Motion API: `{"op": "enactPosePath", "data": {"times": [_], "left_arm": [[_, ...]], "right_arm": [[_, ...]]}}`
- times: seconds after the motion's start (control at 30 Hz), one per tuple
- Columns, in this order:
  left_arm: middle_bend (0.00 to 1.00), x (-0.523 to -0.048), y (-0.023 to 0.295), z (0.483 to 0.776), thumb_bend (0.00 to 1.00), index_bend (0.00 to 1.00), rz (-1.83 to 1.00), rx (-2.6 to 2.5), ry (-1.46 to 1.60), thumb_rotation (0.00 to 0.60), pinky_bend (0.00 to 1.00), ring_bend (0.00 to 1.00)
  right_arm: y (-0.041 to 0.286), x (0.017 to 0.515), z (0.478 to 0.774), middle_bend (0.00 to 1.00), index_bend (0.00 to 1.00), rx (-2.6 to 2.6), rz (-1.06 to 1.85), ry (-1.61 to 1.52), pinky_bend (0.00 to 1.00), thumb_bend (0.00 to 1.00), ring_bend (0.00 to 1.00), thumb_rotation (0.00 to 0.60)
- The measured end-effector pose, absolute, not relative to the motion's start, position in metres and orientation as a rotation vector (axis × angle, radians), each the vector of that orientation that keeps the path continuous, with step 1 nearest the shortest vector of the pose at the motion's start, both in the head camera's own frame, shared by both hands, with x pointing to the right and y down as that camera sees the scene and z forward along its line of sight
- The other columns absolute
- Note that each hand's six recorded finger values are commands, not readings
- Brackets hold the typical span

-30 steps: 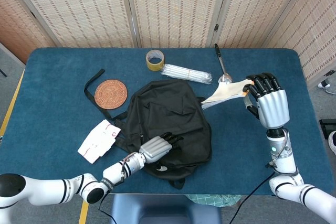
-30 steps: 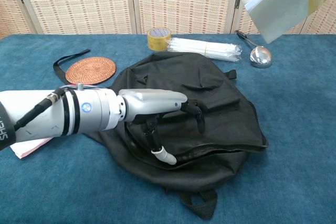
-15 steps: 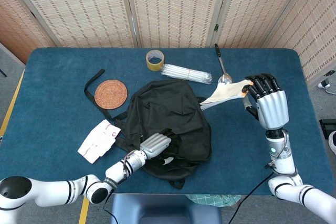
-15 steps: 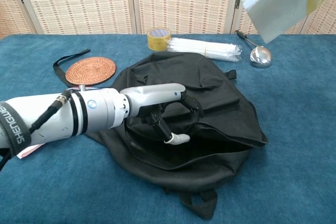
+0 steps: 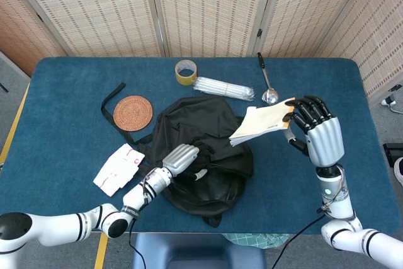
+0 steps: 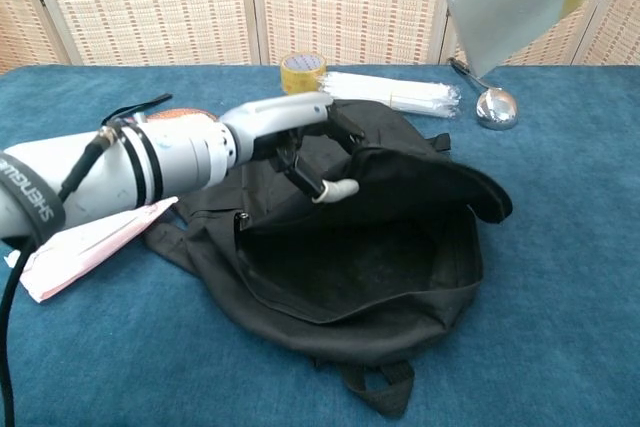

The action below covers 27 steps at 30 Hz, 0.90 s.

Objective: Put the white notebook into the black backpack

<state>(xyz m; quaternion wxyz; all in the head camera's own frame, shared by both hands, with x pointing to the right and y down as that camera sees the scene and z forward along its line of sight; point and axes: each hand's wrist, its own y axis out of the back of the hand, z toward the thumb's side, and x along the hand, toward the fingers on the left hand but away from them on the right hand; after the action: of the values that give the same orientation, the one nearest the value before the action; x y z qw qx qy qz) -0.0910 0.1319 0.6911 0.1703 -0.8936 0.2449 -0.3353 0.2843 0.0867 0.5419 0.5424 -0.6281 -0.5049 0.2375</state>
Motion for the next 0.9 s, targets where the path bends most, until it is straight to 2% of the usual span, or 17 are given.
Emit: {"op": "enactPosePath", "data": {"times": [0.5,0.9], "left_arm": [[0.3,-0.096,0.059,0.691,0.51,0.59,-1.078,-2.474,0.88,0.6,0.0,0.2],[0.3,-0.098,0.019,0.696,0.5,0.58,-1.203,-2.426,0.923,0.6,0.0,0.19]], "right_arm": [[0.123,0.242,0.498,0.41,0.73,-1.732,0.27,-1.262,0.32,0.46,0.34,0.6],[0.138,0.199,0.515,0.41,0.74,-1.933,0.23,-1.164,0.34,0.46,0.36,0.6]]}}
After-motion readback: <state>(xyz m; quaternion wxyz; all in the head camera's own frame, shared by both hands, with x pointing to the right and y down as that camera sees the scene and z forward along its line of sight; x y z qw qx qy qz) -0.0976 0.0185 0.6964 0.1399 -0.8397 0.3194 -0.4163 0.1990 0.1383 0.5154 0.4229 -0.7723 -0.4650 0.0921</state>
